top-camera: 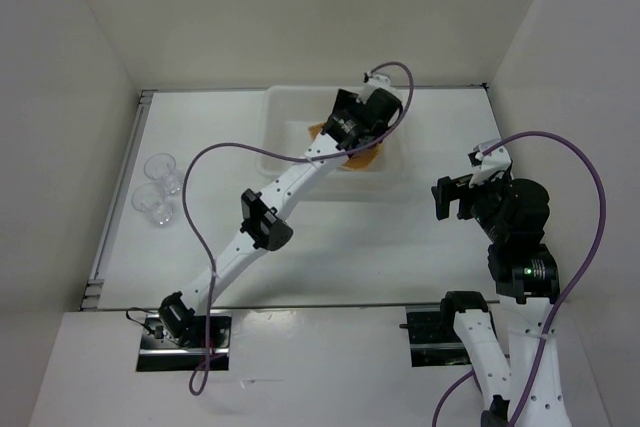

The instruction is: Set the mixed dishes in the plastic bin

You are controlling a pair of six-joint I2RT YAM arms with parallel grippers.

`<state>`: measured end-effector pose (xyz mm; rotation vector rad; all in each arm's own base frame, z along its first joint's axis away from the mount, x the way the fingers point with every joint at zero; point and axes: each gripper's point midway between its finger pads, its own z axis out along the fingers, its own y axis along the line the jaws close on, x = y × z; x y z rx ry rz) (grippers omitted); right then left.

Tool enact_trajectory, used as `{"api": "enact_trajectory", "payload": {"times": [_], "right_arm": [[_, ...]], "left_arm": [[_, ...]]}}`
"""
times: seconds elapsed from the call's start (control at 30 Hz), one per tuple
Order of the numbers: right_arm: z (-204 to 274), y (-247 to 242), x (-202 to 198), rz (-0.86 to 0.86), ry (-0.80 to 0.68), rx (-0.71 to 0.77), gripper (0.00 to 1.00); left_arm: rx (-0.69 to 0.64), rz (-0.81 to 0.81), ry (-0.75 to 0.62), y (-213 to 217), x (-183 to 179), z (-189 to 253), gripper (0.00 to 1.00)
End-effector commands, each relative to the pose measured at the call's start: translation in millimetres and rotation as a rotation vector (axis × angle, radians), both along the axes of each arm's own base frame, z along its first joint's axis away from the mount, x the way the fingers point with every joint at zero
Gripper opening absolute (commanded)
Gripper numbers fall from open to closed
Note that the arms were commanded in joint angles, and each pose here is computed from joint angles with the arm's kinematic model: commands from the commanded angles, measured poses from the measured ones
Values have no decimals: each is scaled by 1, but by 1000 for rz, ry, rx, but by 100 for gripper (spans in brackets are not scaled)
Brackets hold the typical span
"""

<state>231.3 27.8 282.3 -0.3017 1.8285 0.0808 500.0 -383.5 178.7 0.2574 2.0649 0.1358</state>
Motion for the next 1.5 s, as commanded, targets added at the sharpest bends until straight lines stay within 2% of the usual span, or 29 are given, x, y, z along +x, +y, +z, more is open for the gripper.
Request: {"api": "enact_trajectory", "payload": {"times": [0.0, 0.03, 0.07, 0.1, 0.17, 0.27, 0.33, 0.37, 0.43, 0.47, 0.53, 0.57, 0.6, 0.63, 0.7, 0.77, 0.97, 1.23, 1.47], "right_arm": [[11, 2, 5, 3, -55, 10, 98], [11, 2, 5, 3, -55, 10, 98], [11, 2, 5, 3, -55, 10, 98], [13, 2, 3, 3, -64, 10, 98], [9, 3, 3, 16, -57, 4, 98], [9, 3, 3, 16, -57, 4, 98], [9, 5, 3, 26, -57, 7, 98], [9, 5, 3, 29, -59, -2, 98], [9, 5, 3, 29, -59, -2, 98], [9, 5, 3, 29, -59, -2, 98], [9, 5, 3, 29, -59, -2, 98], [9, 5, 3, 29, -59, -2, 98], [9, 5, 3, 29, -59, -2, 98], [9, 5, 3, 29, -59, -2, 98], [9, 5, 3, 29, -59, -2, 98], [7, 5, 5, 29, -50, -2, 98], [8, 6, 4, 38, -50, 1, 98], [6, 8, 3, 49, -52, -5, 98], [4, 8, 4, 49, -43, -5, 98]], "left_arm": [[-179, 340, -194, 110, -5, 139, 100], [-168, 385, -73, 140, -17, 122, 100], [-191, 453, -23, 188, -7, 125, 100], [-231, 456, 44, 196, -12, 119, 100], [-237, 549, 59, 235, -29, 131, 100], [-260, 559, 36, 263, -46, 161, 100], [-306, 537, 105, 279, -59, 160, 100], [-339, 597, 128, 308, -60, 156, 100], [-370, 615, 178, 332, -75, 153, 100], [-328, 663, 231, 354, -78, 130, 100], [-264, 651, 275, 373, -93, 117, 100], [-228, 678, 342, 390, -97, 81, 100], [-227, 697, 366, 401, -103, 68, 100], [-253, 684, 321, 410, -101, 69, 100], [-289, 681, 400, 430, -115, 32, 100], [-351, 663, 401, 436, -108, 19, 100], [-304, 652, 490, 452, -96, -26, 99], [-317, 614, 505, 449, -80, -46, 99], [-288, 611, 507, 462, -70, -62, 94]]}}
